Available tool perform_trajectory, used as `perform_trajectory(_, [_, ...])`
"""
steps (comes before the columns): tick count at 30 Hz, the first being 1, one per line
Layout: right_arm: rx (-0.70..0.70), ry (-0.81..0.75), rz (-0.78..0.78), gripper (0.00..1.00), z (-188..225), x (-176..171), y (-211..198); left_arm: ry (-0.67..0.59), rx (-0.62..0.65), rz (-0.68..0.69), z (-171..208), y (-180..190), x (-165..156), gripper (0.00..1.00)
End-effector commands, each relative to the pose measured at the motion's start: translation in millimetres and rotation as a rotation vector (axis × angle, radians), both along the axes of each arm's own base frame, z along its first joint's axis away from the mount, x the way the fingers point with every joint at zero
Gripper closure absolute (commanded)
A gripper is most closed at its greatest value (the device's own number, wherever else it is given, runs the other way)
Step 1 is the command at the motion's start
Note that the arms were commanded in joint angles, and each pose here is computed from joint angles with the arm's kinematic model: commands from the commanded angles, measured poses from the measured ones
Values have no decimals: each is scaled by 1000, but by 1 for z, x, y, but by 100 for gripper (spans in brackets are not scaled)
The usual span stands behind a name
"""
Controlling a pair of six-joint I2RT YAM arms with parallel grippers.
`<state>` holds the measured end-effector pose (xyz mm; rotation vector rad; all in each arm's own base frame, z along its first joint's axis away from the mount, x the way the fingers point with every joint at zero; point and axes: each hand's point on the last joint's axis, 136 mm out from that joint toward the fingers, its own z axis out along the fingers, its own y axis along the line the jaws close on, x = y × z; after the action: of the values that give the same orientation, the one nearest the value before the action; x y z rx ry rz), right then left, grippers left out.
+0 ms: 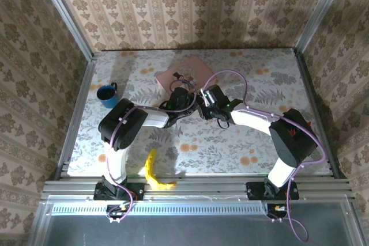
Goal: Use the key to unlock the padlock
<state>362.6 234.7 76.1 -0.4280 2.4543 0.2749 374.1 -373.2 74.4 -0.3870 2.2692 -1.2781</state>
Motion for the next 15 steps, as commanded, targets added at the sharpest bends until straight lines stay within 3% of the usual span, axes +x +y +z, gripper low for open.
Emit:
perform_trajectory(1, [-55, -9, 11, 65, -3, 5, 0, 56, -44, -8, 7, 1, -8, 100])
perform_trajectory(15, [-120, -70, 32, 65, -4, 20, 5, 67, -40, -25, 6, -3, -13, 100])
